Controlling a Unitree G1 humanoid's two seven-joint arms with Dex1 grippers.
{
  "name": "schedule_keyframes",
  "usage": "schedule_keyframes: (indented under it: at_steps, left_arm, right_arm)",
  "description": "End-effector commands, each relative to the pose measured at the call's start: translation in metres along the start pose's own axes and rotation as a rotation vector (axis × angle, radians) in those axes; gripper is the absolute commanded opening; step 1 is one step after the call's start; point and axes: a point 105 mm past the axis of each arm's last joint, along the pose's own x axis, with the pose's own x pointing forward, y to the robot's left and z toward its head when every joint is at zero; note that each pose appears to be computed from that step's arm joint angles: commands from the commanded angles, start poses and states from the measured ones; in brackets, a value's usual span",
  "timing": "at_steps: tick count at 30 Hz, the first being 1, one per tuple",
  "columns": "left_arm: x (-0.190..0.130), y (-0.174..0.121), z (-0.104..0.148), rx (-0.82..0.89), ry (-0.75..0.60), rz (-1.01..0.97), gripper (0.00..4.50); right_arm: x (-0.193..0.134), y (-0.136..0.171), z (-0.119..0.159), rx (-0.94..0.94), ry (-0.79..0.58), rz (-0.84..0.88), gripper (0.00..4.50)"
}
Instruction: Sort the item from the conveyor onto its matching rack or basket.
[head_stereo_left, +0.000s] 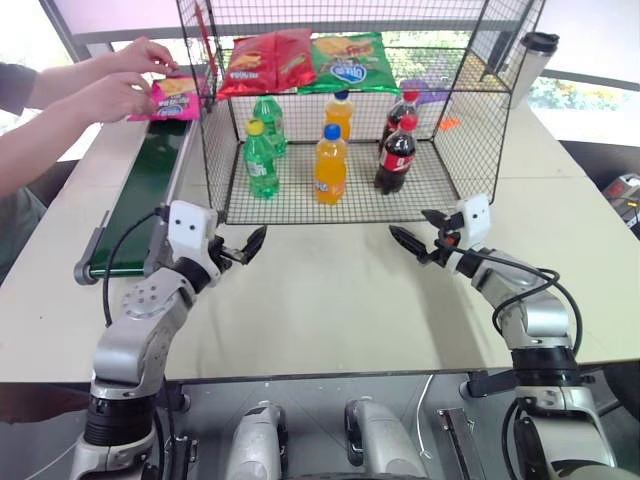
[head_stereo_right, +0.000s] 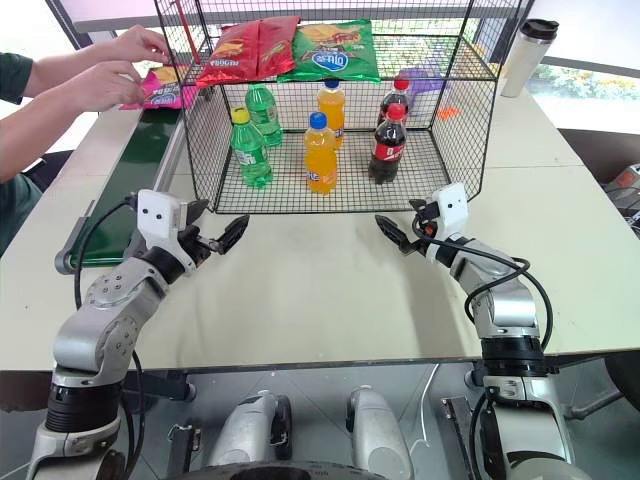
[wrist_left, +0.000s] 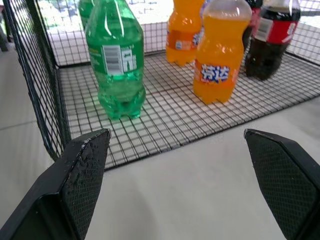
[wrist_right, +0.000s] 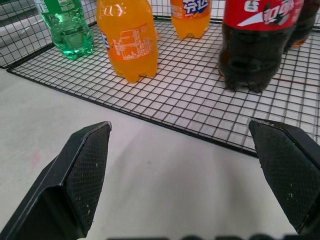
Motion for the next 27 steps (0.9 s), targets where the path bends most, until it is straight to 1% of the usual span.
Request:
schedule_keyframes:
  at_steps: [1, 4, 7, 8, 10, 11, 12, 13, 16, 18, 20, 23, 27]
  left_arm:
    - [-0.001, -0.001, 0.008, 0.040, -0.033, -0.014, 4.47]
    - [-0.002, 0.004, 0.012, 0.064, -0.044, 0.005, 4.47]
    - [-0.005, 0.010, 0.032, 0.138, -0.095, 0.042, 4.47]
    - [-0.008, 0.015, 0.047, 0.215, -0.126, 0.067, 4.47]
    - [-0.020, 0.024, 0.085, 0.481, -0.183, 0.139, 4.47]
    - [-0.024, 0.026, 0.097, 0.574, -0.197, 0.160, 4.47]
    - [-0.032, 0.030, 0.106, 0.732, -0.186, 0.191, 4.47]
    - [-0.037, 0.033, 0.110, 0.854, -0.168, 0.212, 4.47]
    - [-0.053, 0.047, 0.113, 1.150, -0.081, 0.264, 4.47]
    - [-0.067, 0.066, 0.110, 1.335, 0.014, 0.329, 4.47]
    - [-0.079, 0.084, 0.102, 1.394, 0.100, 0.367, 4.47]
    - [-0.093, 0.101, 0.082, 1.440, 0.225, 0.360, 4.47]
    - [-0.100, 0.110, 0.068, 1.419, 0.289, 0.355, 4.47]
  right_arm:
    - [0.001, 0.001, 0.015, -0.040, -0.047, -0.001, 4.50]
    - [0.003, 0.003, 0.014, -0.048, -0.038, 0.003, 4.50]
    - [0.001, 0.001, 0.017, -0.055, -0.030, 0.011, 4.50]
    - [0.001, 0.005, 0.024, -0.043, -0.040, 0.035, 4.50]
    - [0.003, 0.024, 0.054, -0.018, -0.091, 0.141, 4.50]
    - [0.003, 0.033, 0.065, -0.007, -0.105, 0.180, 4.50]
    - [0.004, 0.048, 0.078, -0.004, -0.124, 0.244, 4.50]
    - [0.004, 0.061, 0.086, 0.001, -0.133, 0.295, 4.50]
    - [0.002, 0.102, 0.099, -0.028, -0.119, 0.452, 4.50]
    - [-0.002, 0.128, 0.100, -0.070, -0.096, 0.564, 4.50]
    - [-0.005, 0.141, 0.097, -0.107, -0.074, 0.619, 4.50]
    - [-0.008, 0.146, 0.087, -0.118, -0.040, 0.641, 4.50]
    - [-0.011, 0.143, 0.071, -0.133, 0.009, 0.638, 4.50]
